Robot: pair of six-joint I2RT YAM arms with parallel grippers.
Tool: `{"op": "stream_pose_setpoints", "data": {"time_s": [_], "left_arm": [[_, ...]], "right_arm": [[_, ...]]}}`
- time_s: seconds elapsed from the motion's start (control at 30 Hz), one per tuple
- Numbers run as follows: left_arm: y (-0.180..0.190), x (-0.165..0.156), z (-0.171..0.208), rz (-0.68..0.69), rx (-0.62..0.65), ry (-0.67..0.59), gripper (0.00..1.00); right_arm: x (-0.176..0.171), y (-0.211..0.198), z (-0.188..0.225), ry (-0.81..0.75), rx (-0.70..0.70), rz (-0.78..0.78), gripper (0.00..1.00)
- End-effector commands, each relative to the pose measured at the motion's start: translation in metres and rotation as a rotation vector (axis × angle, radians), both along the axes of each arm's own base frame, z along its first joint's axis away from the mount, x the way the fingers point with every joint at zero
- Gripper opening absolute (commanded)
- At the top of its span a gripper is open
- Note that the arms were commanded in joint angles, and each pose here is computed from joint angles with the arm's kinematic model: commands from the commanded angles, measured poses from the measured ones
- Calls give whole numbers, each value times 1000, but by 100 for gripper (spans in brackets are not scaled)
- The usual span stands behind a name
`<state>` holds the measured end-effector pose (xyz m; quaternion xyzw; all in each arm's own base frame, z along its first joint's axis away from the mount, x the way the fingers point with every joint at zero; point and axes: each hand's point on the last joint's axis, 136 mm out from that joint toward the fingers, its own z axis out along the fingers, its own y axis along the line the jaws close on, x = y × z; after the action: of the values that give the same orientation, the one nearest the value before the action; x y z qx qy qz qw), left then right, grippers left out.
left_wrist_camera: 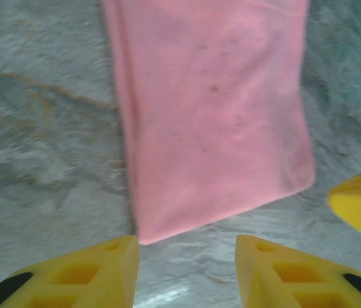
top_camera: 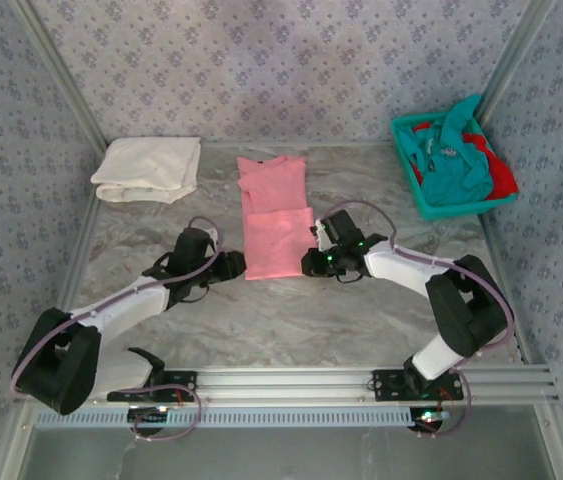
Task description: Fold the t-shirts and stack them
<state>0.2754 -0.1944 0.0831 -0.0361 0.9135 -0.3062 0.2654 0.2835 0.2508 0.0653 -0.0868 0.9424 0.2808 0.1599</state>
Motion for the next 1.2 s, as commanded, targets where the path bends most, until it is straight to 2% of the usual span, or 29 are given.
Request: {"op": "stream_pose_setpoints", "data": {"time_s": [0.0,0.37,0.87,1.17], "left_arm": [[-4,-10,-18,-42,2,77,44],[-29,6,-24,-114,-25,84,42],[-32,6,-55,-111,35,143,38],[-44,8,-56,-136,20,135,12]], "right_arm": [[9,-6,-3,-3,-35,-28,20],[2,-14,-25,23,-71,-46,24],[9,-22,-5,-58,-63,-73,26],[14,-35,-5,-34,-39,-138,28]]}}
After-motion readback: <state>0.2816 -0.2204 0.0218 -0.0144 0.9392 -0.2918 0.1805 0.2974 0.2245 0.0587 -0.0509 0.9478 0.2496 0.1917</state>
